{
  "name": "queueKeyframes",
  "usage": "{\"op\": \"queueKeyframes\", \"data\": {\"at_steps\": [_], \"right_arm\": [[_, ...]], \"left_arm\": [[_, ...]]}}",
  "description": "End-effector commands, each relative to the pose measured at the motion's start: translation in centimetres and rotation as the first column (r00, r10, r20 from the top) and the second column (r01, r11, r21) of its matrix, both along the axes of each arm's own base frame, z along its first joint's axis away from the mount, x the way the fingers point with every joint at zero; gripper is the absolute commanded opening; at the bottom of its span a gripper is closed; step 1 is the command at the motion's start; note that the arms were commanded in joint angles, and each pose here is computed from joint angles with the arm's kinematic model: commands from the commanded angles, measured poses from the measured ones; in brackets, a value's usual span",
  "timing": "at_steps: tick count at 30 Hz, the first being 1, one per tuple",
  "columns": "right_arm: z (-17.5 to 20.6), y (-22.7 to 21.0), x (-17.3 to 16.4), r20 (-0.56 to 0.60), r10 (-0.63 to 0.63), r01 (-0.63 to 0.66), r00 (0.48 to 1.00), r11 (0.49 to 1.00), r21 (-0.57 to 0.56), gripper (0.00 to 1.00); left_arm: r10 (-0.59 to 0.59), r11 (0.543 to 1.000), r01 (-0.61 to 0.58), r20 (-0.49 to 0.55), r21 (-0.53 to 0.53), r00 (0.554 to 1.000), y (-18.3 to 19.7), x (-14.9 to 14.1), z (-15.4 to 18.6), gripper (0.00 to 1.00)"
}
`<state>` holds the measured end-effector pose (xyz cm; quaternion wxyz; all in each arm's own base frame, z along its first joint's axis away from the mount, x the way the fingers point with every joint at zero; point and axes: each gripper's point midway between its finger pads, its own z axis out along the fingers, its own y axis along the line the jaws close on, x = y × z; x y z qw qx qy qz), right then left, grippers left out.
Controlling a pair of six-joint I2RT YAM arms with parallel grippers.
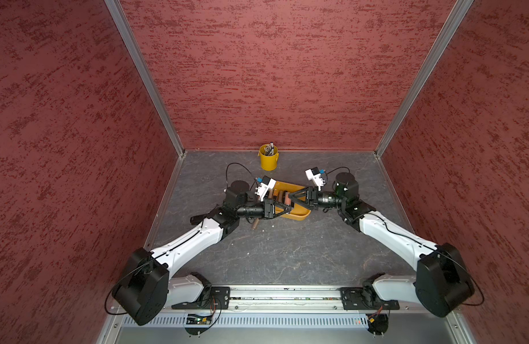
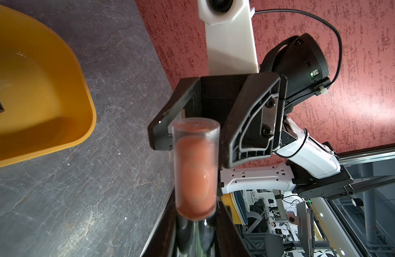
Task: Put the lipstick into the storage box
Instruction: Pick up the lipstick at the center of the board.
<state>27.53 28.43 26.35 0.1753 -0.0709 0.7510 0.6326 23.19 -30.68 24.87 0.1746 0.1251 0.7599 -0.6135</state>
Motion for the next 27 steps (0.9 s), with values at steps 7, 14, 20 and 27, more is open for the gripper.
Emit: {"op": "queueKeyframes", "data": {"at_steps": [7, 14, 20, 27], "right_arm": [[0.1, 1.3, -0.1, 0.002, 0.031, -0.031, 1.0, 0.999, 0.024, 0.42], [-0.1, 1.5, -0.3, -0.004, 0.035, -0.035, 0.999, 0.999, 0.026, 0.28], [-0.2, 1.6, -0.3, -0.009, 0.036, -0.036, 0.999, 0.999, 0.026, 0.16], [-0.3, 1.5, -0.2, -0.007, 0.023, -0.022, 1.0, 1.0, 0.019, 0.12]], "left_arm": [[-0.056, 0.997, 0.059, 0.048, -0.043, 0.997, -0.9, -0.8, 1.0, 0.14], [-0.051, 0.998, 0.052, 0.041, -0.036, 0.998, -0.8, -0.7, 0.7, 0.14], [-0.042, 0.999, 0.043, 0.037, -0.025, 0.998, -0.8, -0.6, 0.4, 0.21], [-0.022, 1.0, 0.022, 0.03, -0.008, 0.999, -0.4, -0.3, -0.1, 0.43]]}}
